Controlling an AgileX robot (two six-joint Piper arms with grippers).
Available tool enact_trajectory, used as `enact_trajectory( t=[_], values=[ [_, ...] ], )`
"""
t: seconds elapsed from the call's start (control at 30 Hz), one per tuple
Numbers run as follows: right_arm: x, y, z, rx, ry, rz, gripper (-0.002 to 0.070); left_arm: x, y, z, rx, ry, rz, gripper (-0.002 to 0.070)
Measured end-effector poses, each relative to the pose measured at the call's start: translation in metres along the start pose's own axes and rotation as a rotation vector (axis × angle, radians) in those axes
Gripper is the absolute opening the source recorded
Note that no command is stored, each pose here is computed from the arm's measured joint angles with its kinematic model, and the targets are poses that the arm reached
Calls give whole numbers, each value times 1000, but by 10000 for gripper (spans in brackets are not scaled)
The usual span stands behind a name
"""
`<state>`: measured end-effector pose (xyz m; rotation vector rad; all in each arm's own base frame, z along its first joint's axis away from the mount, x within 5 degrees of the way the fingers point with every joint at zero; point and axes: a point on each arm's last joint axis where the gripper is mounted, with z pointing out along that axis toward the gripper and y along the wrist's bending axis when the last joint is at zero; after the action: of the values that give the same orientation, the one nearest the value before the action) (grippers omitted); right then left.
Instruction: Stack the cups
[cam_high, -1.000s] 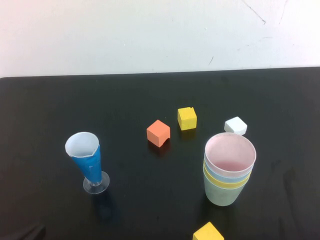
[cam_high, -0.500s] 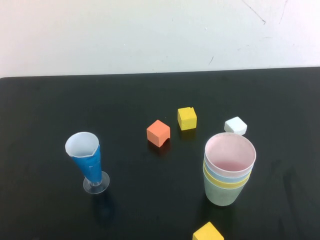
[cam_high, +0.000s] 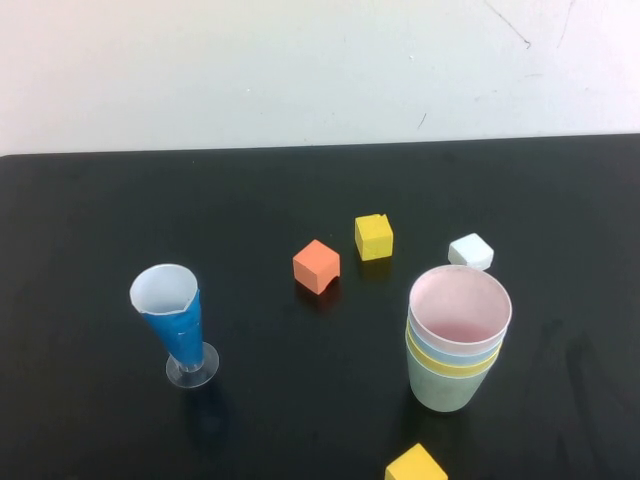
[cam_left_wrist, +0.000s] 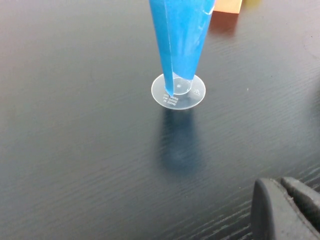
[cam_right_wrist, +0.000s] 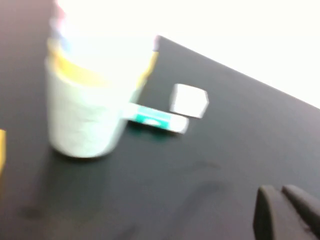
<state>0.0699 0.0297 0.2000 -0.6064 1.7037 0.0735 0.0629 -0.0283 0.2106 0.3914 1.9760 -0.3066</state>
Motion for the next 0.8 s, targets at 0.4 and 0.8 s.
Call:
enact_trajectory(
  t=[0.4, 0.8],
  values=[
    [32, -17, -21, 452, 65, 219, 11, 0, 0, 0, 0, 2, 0, -1],
    [42, -13, -22, 425, 176, 295, 11, 0, 0, 0, 0, 2, -2, -1]
  ],
)
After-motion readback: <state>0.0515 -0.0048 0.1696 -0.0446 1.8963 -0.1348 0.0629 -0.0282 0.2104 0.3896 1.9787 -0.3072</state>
